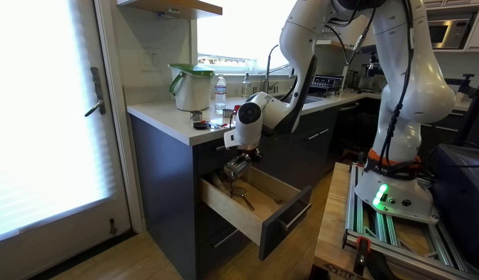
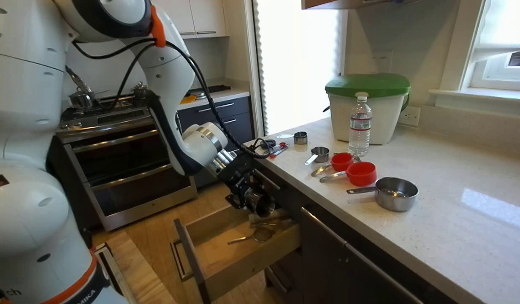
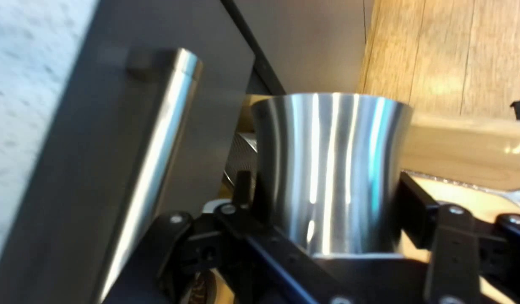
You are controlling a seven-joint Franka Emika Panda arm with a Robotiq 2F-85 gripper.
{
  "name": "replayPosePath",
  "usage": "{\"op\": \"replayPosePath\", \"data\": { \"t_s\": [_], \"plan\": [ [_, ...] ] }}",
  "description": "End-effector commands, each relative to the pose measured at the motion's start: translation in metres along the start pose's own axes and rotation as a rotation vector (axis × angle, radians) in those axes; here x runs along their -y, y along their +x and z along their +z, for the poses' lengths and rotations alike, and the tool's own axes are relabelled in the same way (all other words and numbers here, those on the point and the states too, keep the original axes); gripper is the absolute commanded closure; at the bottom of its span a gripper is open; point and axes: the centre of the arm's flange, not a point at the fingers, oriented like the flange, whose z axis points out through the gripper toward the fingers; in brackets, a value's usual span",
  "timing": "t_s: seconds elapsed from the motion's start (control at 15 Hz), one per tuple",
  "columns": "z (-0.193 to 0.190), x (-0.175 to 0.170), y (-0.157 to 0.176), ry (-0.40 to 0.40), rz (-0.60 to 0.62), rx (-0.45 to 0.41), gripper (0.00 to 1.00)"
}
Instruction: Remove the cocktail shaker from the drawer and put it on the counter top
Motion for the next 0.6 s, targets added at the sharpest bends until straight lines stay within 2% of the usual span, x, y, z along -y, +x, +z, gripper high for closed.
{"op": "replayPosePath", "data": {
  "t_s": [0.0,0.27,0.53],
  "plan": [
    [-0.045,0.003,-0.052,-0.073,-0.097,0.126,0.44],
    [-0.085,-0.004,-0.084,-0.164,-0.198,0.291,0.44],
    [-0.131,-0.016,-0.104,-0.301,-0.254,0.421,0.44]
  ]
}}
